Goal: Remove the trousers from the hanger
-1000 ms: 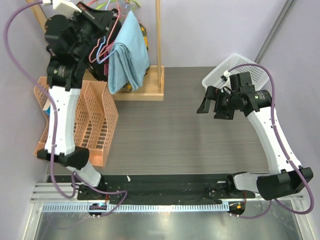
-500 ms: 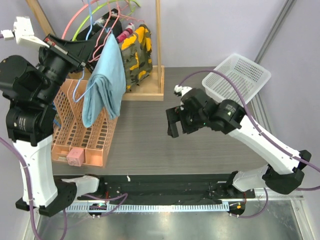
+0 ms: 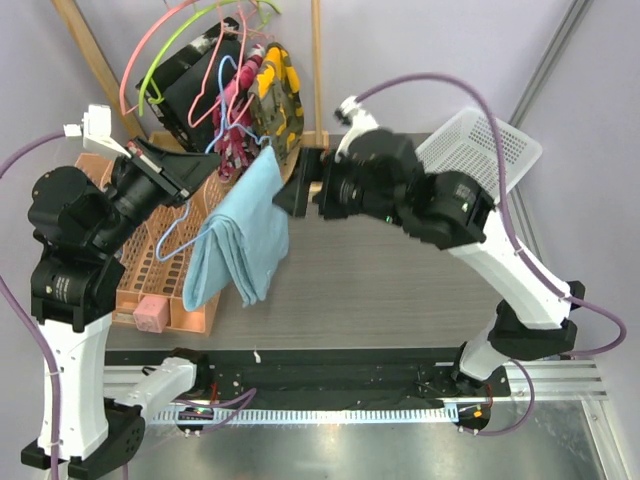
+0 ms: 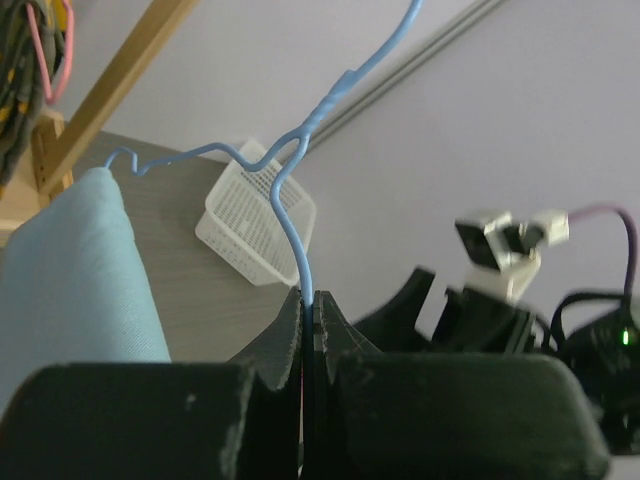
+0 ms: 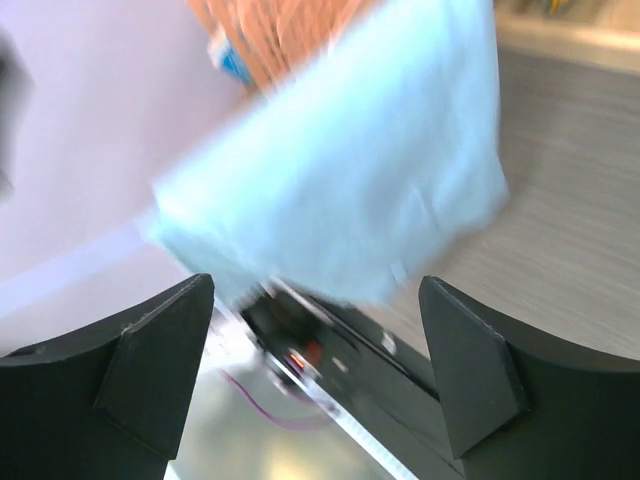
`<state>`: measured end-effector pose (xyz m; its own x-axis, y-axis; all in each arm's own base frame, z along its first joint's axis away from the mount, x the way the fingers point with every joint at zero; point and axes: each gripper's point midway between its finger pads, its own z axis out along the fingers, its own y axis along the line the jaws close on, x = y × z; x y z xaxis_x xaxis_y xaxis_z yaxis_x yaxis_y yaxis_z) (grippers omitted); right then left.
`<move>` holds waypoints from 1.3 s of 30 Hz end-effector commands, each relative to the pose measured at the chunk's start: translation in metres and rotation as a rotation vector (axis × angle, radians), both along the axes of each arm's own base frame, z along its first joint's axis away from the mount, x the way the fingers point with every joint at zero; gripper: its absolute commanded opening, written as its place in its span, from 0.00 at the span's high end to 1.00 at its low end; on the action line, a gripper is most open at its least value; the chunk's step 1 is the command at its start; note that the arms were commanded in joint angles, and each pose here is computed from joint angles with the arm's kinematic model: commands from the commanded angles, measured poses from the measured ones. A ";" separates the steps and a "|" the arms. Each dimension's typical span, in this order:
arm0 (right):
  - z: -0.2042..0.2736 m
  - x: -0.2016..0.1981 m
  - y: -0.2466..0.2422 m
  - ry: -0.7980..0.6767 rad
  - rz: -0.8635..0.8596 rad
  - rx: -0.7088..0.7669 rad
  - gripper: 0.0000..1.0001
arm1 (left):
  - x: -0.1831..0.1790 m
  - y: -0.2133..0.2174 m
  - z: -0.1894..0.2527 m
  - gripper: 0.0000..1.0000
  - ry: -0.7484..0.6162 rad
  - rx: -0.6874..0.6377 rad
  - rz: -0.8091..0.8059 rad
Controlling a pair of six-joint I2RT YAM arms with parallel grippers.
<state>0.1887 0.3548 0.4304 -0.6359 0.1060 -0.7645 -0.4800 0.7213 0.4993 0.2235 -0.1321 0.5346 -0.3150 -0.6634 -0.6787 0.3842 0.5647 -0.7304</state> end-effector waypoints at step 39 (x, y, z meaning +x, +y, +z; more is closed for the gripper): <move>0.100 0.024 0.084 0.090 0.139 0.653 0.46 | -0.070 -0.025 0.037 1.00 -0.199 -0.137 -0.273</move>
<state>0.2107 0.4404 0.5001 -0.7711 0.3735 -0.5157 -0.4457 0.2620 0.8560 0.1846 -0.1562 0.5056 -0.5015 -0.6481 -0.5731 0.4145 0.4014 -0.8167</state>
